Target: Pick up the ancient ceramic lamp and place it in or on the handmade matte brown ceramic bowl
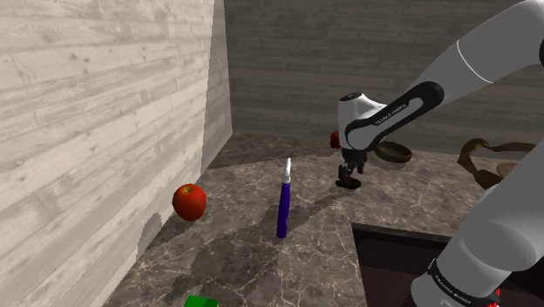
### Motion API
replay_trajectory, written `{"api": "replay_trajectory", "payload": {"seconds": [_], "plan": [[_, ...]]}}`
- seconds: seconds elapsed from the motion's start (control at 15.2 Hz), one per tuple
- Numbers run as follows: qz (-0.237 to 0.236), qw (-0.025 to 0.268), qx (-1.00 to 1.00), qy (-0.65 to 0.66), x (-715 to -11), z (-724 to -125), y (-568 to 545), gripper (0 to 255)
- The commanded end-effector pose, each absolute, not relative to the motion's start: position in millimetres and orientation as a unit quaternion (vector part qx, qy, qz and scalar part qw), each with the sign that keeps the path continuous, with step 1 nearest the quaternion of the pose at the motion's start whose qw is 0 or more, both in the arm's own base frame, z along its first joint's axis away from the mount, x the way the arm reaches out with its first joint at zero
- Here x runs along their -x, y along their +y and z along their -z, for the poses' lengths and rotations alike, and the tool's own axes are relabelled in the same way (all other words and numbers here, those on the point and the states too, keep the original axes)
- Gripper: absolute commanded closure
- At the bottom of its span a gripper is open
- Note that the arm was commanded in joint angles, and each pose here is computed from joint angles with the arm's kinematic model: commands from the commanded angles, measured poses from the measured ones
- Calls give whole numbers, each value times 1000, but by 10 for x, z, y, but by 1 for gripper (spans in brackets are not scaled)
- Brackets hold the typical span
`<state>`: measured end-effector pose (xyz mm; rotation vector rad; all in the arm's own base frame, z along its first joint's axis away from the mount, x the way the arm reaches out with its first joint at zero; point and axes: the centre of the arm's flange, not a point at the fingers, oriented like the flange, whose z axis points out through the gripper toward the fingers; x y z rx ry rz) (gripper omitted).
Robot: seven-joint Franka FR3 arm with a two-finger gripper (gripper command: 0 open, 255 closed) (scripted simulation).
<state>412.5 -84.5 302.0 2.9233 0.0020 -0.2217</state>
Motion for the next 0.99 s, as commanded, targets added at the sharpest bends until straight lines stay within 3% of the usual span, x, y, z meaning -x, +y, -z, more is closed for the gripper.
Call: {"api": "replay_trajectory", "payload": {"seconds": [0.0,0.86,0.92], "plan": [[79,135,-988,9,-4101,-2924,-828,0],[79,135,-988,9,-4056,-2645,-906,0],[79,135,-988,9,-4056,-2645,-906,255]]}}
